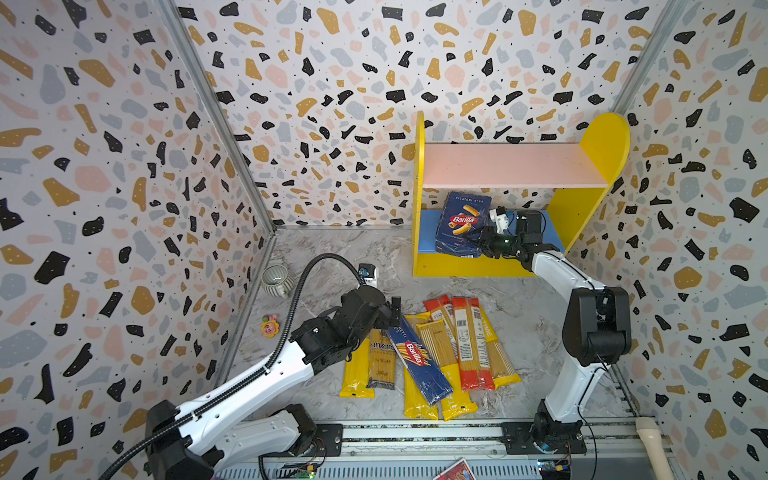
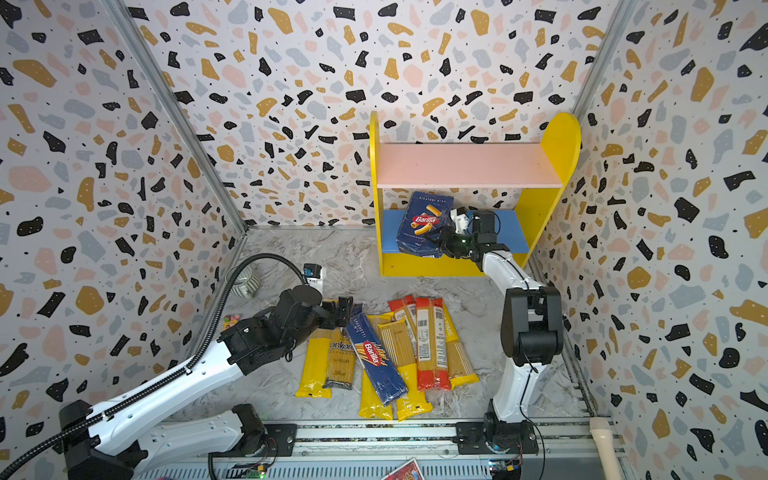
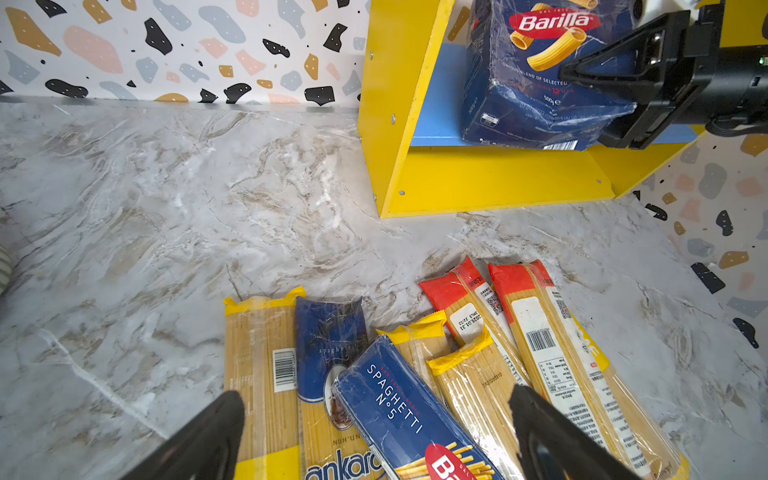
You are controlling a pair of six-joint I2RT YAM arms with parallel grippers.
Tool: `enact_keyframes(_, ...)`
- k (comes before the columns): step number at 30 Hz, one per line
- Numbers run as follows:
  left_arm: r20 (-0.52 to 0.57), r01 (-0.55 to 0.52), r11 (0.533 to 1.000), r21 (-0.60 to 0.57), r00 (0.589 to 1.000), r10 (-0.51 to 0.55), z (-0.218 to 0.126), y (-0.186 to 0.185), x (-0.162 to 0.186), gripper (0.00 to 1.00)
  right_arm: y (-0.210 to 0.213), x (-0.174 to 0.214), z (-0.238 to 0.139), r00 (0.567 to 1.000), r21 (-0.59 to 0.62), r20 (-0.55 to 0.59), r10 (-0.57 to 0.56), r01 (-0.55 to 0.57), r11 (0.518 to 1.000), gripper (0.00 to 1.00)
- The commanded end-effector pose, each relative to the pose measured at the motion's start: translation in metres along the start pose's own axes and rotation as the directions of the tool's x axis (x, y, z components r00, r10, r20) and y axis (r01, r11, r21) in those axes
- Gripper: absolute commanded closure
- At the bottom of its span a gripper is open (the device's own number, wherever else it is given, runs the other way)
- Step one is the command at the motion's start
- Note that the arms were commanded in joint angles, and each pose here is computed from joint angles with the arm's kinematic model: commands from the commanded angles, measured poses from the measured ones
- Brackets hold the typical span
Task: Place and organize the pasta boxes and bags onto the shelf
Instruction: 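Lift the box with the right gripper toward the shelf while the left draws back, then set the box upright on the blue shelf and open the right gripper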
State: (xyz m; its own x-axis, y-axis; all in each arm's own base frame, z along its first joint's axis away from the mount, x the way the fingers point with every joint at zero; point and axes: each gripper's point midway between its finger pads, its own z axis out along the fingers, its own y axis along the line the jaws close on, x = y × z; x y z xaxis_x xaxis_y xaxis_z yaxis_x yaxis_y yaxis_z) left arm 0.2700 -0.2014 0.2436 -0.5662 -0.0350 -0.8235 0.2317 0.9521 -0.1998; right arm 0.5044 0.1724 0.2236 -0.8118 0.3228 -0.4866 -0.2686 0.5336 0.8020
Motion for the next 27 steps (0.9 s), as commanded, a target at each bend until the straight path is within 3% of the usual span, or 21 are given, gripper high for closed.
enact_keyframes(1, 0.043, 0.012, 0.999, 0.037, 0.999, -0.013, -0.003, -0.007, -0.019, 0.01, 0.051, -0.030, -0.007, 0.985, -0.116, 0.048, -0.164, 0.169, 0.979, 0.58)
enact_keyframes(9, 0.032, 0.019, 1.000, 0.022, 0.999, -0.020, 0.003, -0.001, -0.017, 0.00, 0.064, -0.029, 0.026, 0.975, -0.126, -0.024, -0.221, 0.216, 0.968, 0.48)
enact_keyframes(13, 0.022, 0.025, 0.999, 0.030, 0.999, -0.026, 0.005, 0.000, -0.014, 0.00, 0.069, -0.028, 0.034, 0.970, -0.100, -0.050, -0.238, 0.232, 0.968, 0.33)
enact_keyframes(17, 0.014, 0.029, 0.999, 0.032, 0.999, -0.030, 0.006, 0.001, -0.011, 0.01, 0.062, -0.024, 0.031, 0.968, -0.041, -0.062, -0.244, 0.242, 0.970, 0.17)
enact_keyframes(24, 0.006, 0.040, 0.998, 0.050, 0.999, -0.040, 0.005, 0.002, -0.007, 0.01, 0.042, -0.021, 0.014, 0.973, 0.064, -0.048, -0.224, 0.227, 0.972, 0.10)
enact_keyframes(27, 0.010, 0.040, 0.998, 0.056, 0.999, -0.040, 0.002, 0.003, -0.006, 0.01, 0.039, -0.022, 0.000, 0.964, 0.114, -0.028, -0.266, 0.267, 0.957, 0.04)
